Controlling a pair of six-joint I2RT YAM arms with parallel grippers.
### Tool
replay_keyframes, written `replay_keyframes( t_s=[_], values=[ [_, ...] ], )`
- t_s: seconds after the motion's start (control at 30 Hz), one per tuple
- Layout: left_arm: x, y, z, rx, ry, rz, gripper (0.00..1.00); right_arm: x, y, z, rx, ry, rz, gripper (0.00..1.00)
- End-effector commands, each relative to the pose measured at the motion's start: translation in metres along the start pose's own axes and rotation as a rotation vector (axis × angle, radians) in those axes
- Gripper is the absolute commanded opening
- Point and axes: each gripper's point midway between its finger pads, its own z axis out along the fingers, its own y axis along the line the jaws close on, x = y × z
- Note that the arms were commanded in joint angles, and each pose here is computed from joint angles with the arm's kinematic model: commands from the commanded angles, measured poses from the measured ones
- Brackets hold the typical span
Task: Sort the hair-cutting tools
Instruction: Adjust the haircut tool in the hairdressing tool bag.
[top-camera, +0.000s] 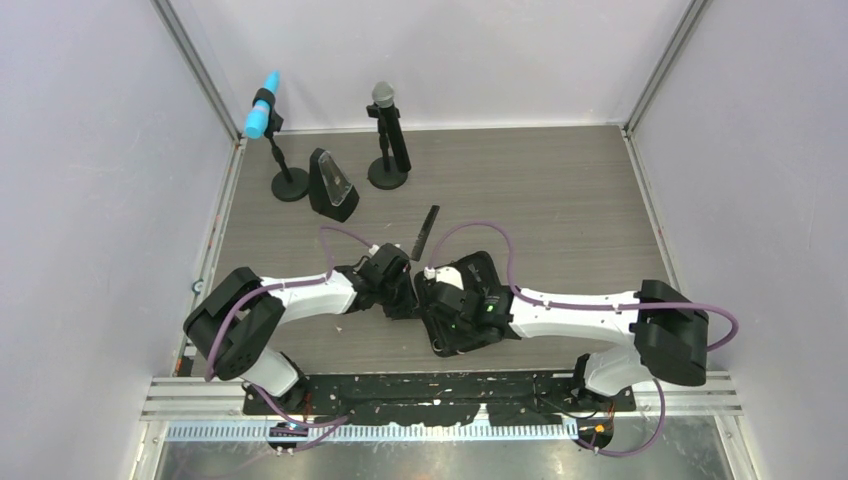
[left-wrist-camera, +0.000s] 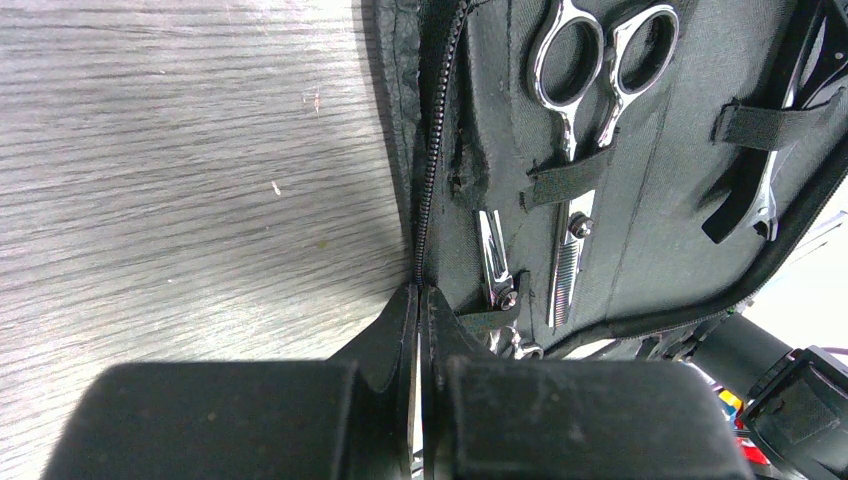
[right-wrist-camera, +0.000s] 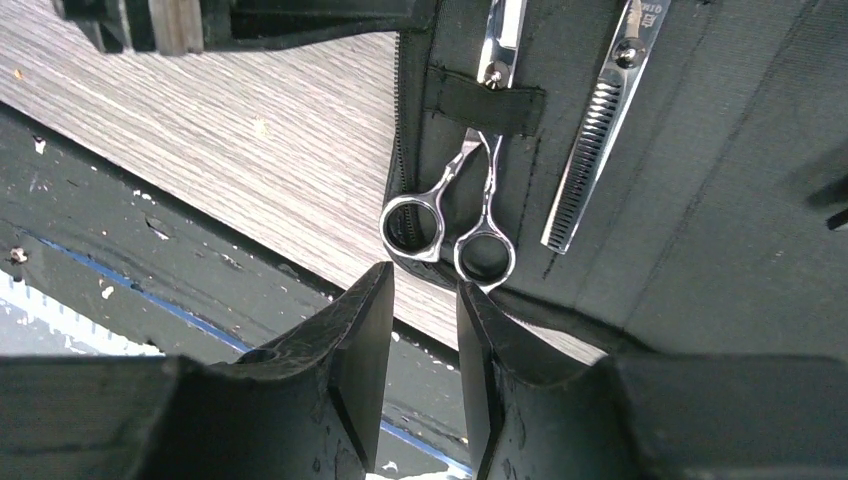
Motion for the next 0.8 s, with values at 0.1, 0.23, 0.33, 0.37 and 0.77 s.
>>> replay_keyframes(
  t_s=[0.1, 0.23, 0.33, 0.37, 0.77],
  values=[
    [0.004, 0.003, 0.0, -0.004, -0.001, 0.005, 0.0, -0.012, 0.011, 0.013, 0.032, -0.021, 0.059, 0.4],
    [0.004, 0.003, 0.0, -0.001, 0.002, 0.007, 0.0, -0.008, 0.007, 0.022, 0.061, -0.004, 0.058, 0.4],
    [0.006, 0.003, 0.001, 0.0, 0.014, 0.01, 0.0, -0.005, 0.001, 0.028, 0.097, 0.005, 0.053, 0.4],
    [0.007, 0.002, 0.001, 0.002, 0.021, 0.012, 0.0, -0.005, 0.0, 0.029, 0.106, 0.009, 0.051, 0.4],
    [0.028, 0.007, 0.0, -0.06, 0.137, 0.124, 0.0, -0.017, -0.015, 0.032, 0.206, -0.019, -0.019, 0.2]
  ],
)
